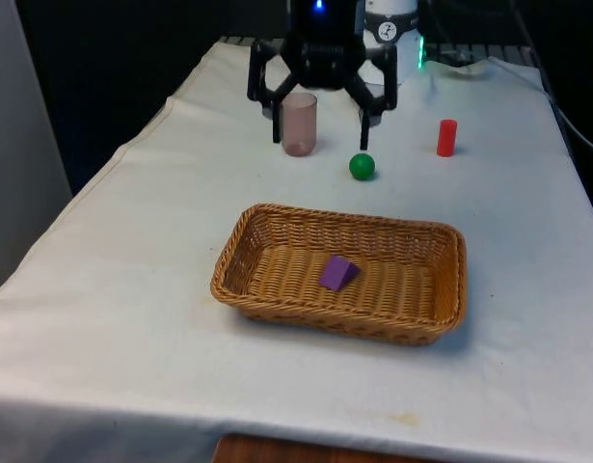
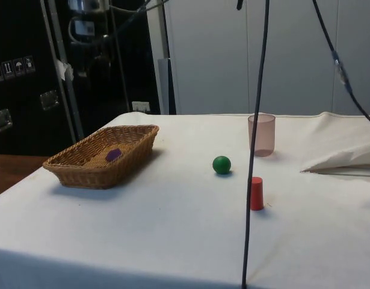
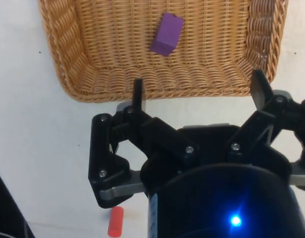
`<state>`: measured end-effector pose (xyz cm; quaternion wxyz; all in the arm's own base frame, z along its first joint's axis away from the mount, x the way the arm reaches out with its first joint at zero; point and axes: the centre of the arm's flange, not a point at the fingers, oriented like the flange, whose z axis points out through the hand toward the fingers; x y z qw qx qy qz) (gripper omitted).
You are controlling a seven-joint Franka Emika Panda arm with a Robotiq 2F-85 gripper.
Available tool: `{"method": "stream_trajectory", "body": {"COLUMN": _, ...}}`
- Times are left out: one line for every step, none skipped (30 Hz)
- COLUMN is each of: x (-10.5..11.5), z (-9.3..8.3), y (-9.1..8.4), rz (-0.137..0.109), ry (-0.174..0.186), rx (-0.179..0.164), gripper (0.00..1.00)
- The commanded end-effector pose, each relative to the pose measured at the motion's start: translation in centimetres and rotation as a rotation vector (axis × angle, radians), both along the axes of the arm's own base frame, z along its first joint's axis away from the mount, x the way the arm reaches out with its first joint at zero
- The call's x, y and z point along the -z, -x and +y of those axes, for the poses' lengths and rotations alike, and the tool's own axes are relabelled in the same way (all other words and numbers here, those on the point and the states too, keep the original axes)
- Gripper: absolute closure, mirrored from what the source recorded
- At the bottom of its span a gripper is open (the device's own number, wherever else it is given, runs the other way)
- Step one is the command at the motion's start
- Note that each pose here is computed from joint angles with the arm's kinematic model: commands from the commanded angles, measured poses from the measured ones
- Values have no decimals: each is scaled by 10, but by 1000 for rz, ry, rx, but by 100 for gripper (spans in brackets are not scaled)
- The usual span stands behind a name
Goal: Pick up the triangular block and place it into the basket.
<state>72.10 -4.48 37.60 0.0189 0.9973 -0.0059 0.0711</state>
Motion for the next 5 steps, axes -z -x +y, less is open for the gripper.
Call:
{"method": "stream_trajectory", "body": {"x": -7, "z": 1, "y": 1, "rz": 3, "ry": 4, "rx": 6, "gripper": 0}}
{"method": "stream_trajectory", "body": {"x": -9, "z": 1, "y": 1, "rz": 2, "ry": 3, "rx": 6, "gripper": 0}}
{"method": "stream_trajectory", "body": {"x": -12, "z": 2, "y": 0, "rz": 0, "ry": 2, "rx": 6, "gripper": 0}}
{"method": "stream_trajectory", "body": {"x": -11, "z": 2, "y": 0, "rz": -1, "ry": 1, "rx": 5, "gripper": 0}}
{"method": "stream_trajectory", "body": {"x": -10, "z": 2, "y": 0, "rz": -1, "ry": 0, "rx": 5, "gripper": 0}}
